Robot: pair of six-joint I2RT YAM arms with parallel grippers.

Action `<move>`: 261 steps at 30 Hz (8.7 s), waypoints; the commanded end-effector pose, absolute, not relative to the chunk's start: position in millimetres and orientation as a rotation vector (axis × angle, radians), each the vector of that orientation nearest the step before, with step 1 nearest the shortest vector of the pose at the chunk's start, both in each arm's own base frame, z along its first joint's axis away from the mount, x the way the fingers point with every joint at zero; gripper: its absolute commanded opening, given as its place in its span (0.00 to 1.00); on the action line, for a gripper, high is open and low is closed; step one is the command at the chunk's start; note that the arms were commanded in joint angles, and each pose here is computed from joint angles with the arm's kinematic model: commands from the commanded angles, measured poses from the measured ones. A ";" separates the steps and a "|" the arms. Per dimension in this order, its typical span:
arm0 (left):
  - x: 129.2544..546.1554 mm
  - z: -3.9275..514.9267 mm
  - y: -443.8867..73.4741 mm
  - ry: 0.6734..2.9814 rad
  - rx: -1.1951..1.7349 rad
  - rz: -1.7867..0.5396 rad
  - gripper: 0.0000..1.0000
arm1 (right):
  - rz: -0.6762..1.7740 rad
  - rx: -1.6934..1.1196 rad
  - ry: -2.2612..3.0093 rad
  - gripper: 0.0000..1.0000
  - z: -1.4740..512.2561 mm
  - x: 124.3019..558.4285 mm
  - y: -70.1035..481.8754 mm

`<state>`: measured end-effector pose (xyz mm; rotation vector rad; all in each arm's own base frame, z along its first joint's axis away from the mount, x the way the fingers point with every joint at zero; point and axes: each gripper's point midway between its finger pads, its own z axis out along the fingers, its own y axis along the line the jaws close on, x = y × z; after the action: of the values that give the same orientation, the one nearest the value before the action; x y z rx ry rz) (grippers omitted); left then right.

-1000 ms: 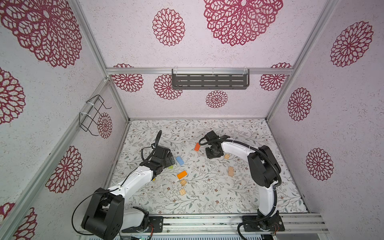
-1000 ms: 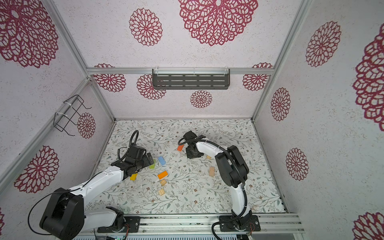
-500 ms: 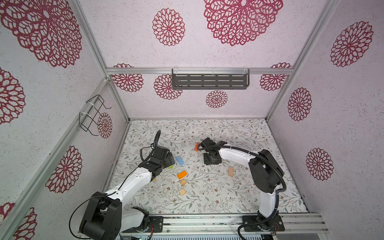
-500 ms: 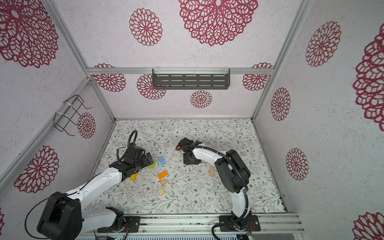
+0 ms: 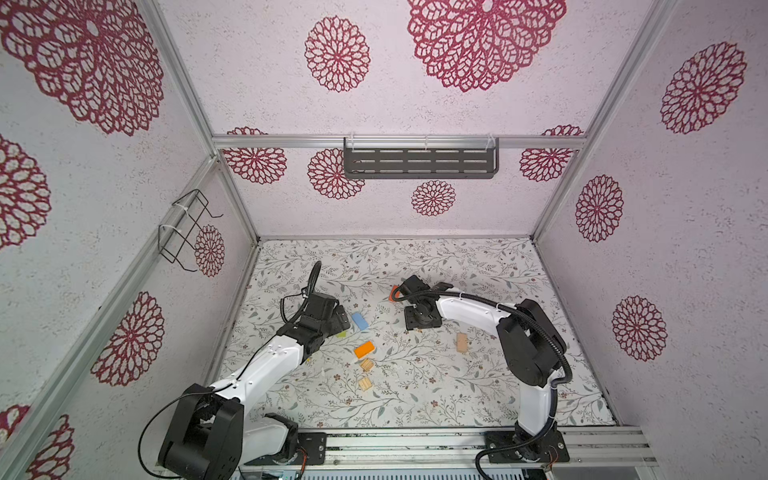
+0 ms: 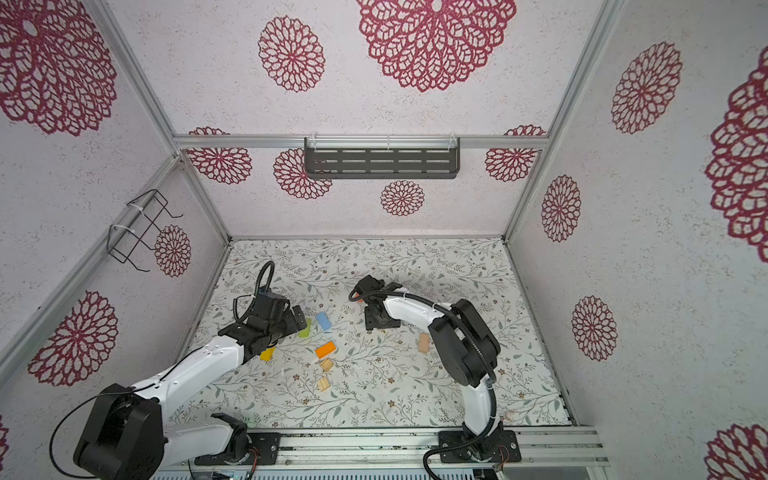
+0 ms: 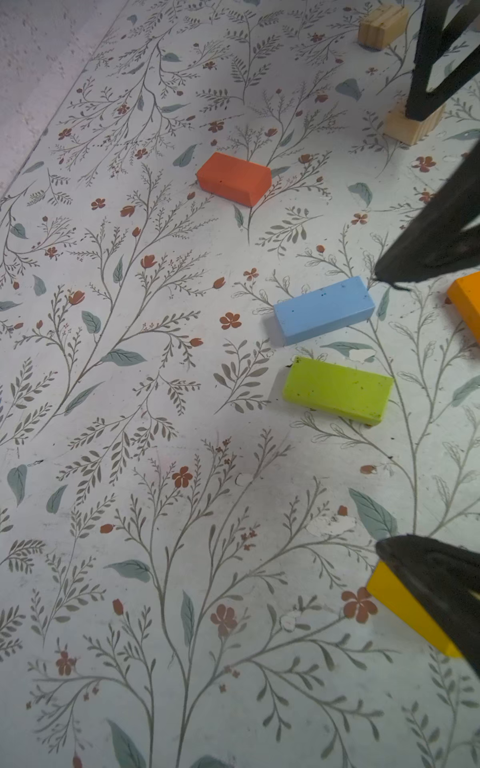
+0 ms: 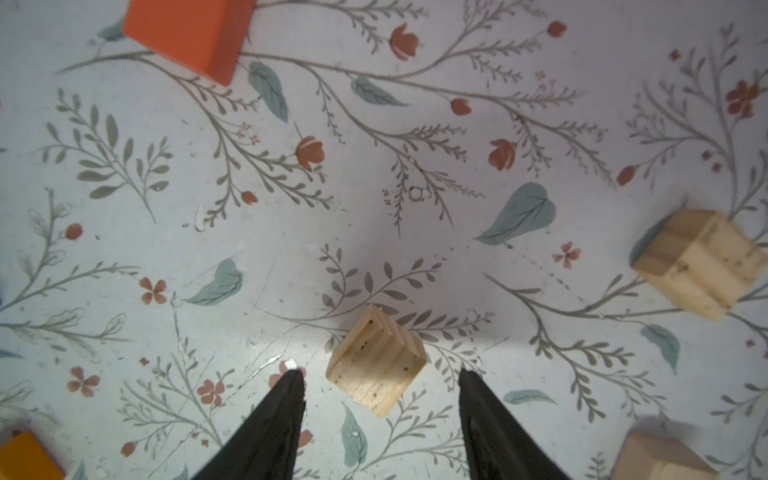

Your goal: Build the wood block tower

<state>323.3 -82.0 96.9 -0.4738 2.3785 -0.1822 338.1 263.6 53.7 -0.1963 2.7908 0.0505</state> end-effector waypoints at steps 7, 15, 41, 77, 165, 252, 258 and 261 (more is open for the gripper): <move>320.0 105.3 -74.4 2.310 -0.510 -0.187 0.97 | -0.027 -0.360 2.735 0.63 97.7 363.5 260.5; 322.7 93.9 -78.1 2.360 -0.506 -0.177 0.97 | 0.039 -0.393 2.713 0.72 108.3 408.6 277.5; 318.7 87.4 -71.4 2.360 -0.548 -0.251 0.97 | 0.215 -0.215 2.696 0.70 57.7 464.4 349.9; 315.1 95.0 -64.2 2.336 -0.548 -0.225 0.97 | 0.071 -0.356 2.683 0.27 88.5 428.9 341.9; 325.9 82.8 -67.8 2.380 -0.572 -0.222 0.97 | 0.123 -1.216 2.605 0.39 40.9 332.9 262.7; 338.3 108.3 -148.2 2.626 -0.354 -0.172 0.89 | 0.347 -0.243 2.335 0.73 177.3 329.2 170.5; 339.1 88.2 -169.5 2.683 -0.358 -0.097 0.91 | 0.380 -0.216 2.312 0.75 173.5 319.3 162.3; 342.3 82.0 -175.7 2.692 -0.360 -0.070 0.88 | 0.390 -0.209 2.304 0.75 169.8 317.4 158.2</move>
<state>341.6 -179.5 83.9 -0.3037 2.6904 -0.1337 311.7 157.8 151.5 -0.2541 2.3771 0.3355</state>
